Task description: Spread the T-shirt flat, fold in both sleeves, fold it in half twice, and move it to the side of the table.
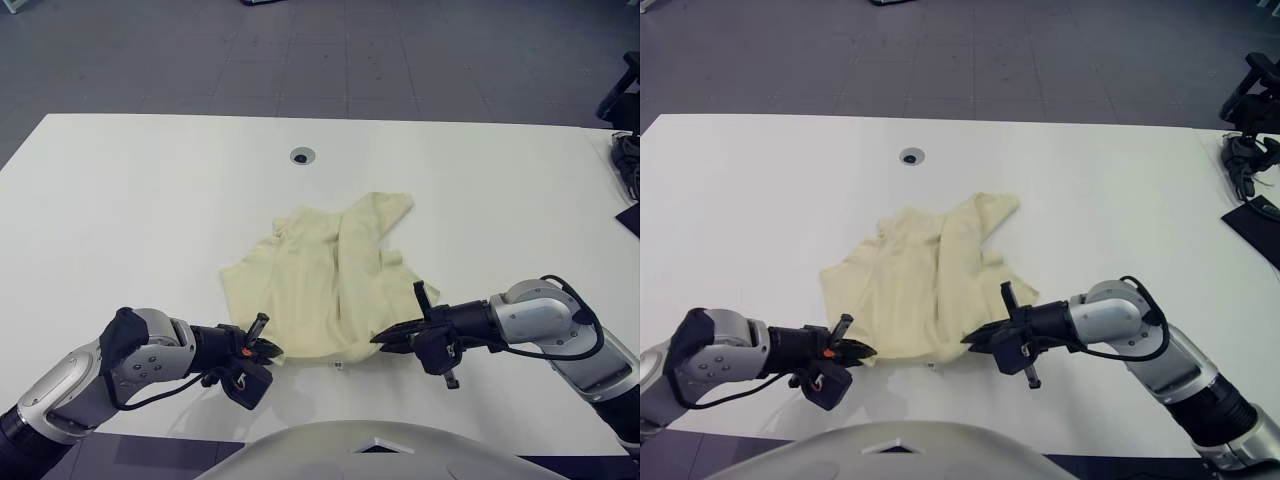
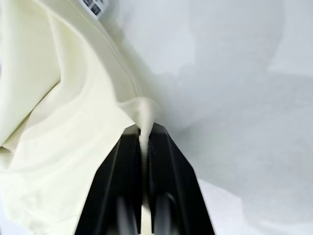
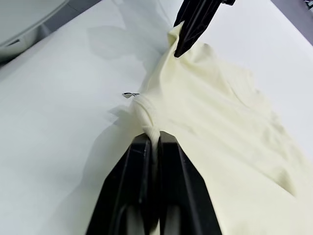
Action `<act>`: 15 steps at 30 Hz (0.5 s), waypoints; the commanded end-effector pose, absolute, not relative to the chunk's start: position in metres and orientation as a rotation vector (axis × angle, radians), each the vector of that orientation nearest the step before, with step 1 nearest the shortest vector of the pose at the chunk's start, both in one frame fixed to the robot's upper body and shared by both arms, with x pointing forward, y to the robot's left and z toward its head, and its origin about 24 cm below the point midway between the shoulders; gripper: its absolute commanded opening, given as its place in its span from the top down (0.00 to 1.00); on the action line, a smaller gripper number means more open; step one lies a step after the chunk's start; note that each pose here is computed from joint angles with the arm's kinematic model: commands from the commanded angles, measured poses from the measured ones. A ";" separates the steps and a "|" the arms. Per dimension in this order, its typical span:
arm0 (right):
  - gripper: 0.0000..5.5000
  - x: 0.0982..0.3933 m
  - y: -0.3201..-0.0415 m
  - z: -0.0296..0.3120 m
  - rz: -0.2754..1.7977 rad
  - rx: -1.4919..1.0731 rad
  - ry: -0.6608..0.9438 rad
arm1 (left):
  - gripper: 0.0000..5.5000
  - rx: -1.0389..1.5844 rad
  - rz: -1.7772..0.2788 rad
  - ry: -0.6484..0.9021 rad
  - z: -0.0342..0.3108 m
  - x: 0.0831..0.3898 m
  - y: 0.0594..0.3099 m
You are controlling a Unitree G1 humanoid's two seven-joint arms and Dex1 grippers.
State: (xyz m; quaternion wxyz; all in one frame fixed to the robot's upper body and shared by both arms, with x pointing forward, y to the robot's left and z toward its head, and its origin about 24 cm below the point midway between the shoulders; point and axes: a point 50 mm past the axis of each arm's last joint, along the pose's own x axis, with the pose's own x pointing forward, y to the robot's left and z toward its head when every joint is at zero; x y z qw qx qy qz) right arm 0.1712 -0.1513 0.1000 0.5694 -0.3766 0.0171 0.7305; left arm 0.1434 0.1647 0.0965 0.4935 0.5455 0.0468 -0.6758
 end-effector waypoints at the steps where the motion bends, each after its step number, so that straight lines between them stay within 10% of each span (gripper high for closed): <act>1: 1.00 0.170 -0.156 0.095 1.738 -0.858 0.100 | 1.00 1.256 -1.700 0.179 0.095 0.136 0.168; 15: 0.61 0.181 -0.163 0.110 1.680 -0.764 0.099 | 0.67 1.057 -1.670 0.178 0.112 0.156 0.169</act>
